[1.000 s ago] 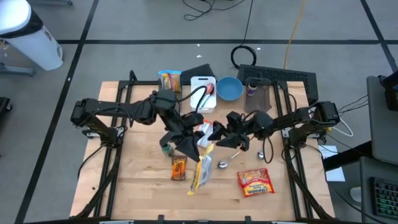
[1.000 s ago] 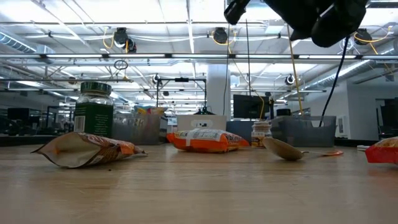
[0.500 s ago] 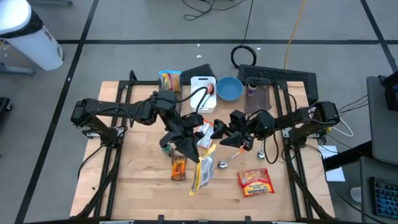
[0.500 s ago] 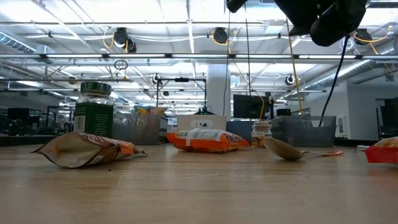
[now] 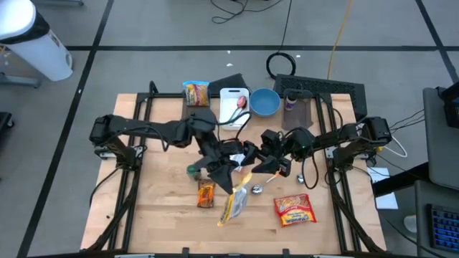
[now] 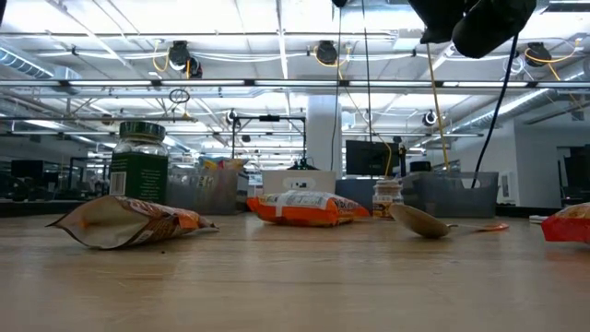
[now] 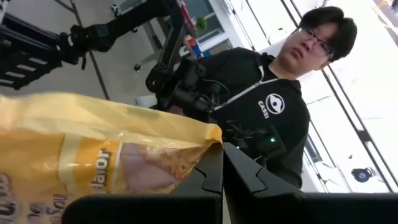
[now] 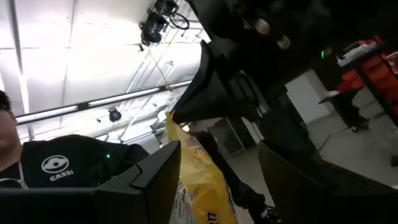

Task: Pick & Place Food Item
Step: Put the yellow noodle pack into the left black bin

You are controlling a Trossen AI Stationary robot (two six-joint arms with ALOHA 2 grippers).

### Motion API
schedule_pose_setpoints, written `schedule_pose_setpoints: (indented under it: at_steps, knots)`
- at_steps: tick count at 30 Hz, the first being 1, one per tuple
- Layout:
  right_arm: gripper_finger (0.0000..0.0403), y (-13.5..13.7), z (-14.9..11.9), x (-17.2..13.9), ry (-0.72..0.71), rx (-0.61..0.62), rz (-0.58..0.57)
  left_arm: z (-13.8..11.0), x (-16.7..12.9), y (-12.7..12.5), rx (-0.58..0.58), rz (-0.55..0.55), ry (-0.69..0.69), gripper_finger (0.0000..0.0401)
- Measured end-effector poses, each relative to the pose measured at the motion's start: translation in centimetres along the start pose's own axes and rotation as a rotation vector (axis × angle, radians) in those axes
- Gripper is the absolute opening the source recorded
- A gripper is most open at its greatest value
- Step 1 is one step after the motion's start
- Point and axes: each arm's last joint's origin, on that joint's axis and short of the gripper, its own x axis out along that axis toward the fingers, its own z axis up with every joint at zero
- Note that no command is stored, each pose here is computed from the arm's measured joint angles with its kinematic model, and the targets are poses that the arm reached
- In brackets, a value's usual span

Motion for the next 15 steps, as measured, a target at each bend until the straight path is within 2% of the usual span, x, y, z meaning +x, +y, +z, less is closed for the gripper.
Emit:
schedule_pose_setpoints:
  at_steps: [15]
  knots:
    - [0.021, 0.4, -0.46, 0.19, 0.068, 0.07, 0.059, 0.58, -1.07, -0.29, -0.018, -0.037, 0.021, 0.0002]
